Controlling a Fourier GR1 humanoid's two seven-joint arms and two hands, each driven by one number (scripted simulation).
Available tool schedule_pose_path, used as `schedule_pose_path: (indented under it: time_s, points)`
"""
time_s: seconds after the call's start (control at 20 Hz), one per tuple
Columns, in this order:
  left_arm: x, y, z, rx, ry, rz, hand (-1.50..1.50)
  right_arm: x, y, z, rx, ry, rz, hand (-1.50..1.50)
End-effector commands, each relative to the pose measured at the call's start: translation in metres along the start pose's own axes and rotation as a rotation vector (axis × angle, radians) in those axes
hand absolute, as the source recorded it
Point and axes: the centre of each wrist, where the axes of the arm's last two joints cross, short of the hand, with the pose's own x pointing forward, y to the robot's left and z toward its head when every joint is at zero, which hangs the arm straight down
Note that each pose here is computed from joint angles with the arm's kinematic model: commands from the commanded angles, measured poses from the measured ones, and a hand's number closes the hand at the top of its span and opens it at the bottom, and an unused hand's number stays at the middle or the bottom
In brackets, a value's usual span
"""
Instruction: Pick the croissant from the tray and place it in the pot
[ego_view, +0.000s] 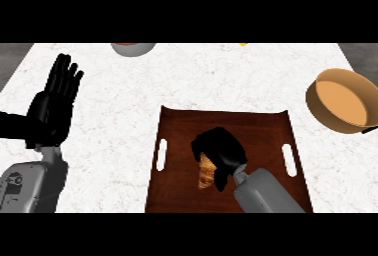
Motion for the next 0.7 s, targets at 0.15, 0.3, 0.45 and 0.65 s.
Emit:
schedule_pose_path:
  time_s: [0.15,0.3,0.45,0.65]
  points:
    - [-0.008,-0.006,-0.003,0.007,-0.007,-0.002,0.0,0.01,0.029,0.003,-0.073,0.04,0.018,1.5]
    - [-0.003,0.018,0.001,0.025,-0.001,-0.013,0.0,0.014,-0.011,0.019,-0.183,0.079,0.062,1.5]
    - [-0.01,0.003,0.005,0.002,-0.001,-0.007,0.0,0.021,-0.041,-0.004,-0.264,0.22,0.033,1.5]
    - [0.0,-0.008,0.001,-0.044,-0.023,0.006,0.0,-0.006,-0.1,-0.038,-0.379,0.607,-0.007,1.5]
